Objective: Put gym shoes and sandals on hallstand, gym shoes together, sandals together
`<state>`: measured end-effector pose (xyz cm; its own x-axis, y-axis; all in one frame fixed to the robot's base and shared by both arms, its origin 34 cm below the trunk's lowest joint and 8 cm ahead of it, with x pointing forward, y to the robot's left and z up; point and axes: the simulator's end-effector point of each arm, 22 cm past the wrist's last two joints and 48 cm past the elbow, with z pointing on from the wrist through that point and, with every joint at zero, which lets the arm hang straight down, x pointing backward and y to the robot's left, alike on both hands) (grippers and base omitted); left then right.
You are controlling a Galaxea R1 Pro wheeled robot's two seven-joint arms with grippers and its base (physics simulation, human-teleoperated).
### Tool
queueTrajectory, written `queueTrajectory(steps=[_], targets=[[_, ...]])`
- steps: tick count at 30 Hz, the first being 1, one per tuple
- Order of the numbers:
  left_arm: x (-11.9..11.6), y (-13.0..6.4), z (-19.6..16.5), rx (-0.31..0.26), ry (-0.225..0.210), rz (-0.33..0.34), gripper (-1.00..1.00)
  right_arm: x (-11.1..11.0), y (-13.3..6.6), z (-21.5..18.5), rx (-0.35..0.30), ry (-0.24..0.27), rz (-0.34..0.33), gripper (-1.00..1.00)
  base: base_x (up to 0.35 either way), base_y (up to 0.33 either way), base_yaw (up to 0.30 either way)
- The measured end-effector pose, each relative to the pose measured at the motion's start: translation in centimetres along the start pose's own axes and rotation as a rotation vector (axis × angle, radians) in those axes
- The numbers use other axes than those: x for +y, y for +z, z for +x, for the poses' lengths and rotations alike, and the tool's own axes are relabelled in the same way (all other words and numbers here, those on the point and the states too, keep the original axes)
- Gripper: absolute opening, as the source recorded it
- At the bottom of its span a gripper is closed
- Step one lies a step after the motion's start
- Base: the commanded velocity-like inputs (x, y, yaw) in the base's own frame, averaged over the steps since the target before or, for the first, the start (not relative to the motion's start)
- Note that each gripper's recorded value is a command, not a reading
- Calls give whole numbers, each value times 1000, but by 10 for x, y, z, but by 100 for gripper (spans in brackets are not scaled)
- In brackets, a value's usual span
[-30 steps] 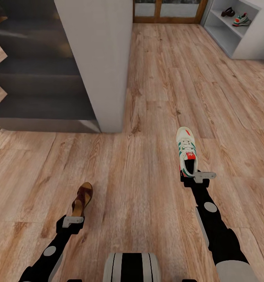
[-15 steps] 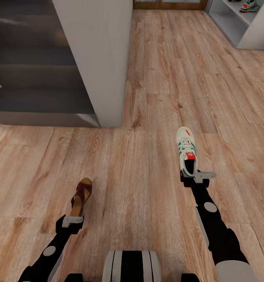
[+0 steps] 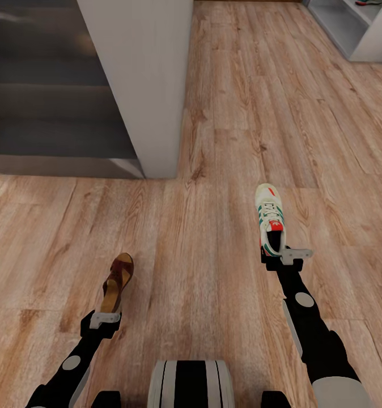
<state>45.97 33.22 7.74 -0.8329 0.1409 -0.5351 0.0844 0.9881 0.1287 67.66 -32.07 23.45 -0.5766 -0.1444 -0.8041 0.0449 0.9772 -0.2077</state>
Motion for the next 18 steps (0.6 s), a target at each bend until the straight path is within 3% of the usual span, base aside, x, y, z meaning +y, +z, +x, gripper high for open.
queueTrajectory(steps=[18], targets=[[1,0,2,4,-1,-5,100,0,0,1,1,-1,0,-100,31,15,17]])
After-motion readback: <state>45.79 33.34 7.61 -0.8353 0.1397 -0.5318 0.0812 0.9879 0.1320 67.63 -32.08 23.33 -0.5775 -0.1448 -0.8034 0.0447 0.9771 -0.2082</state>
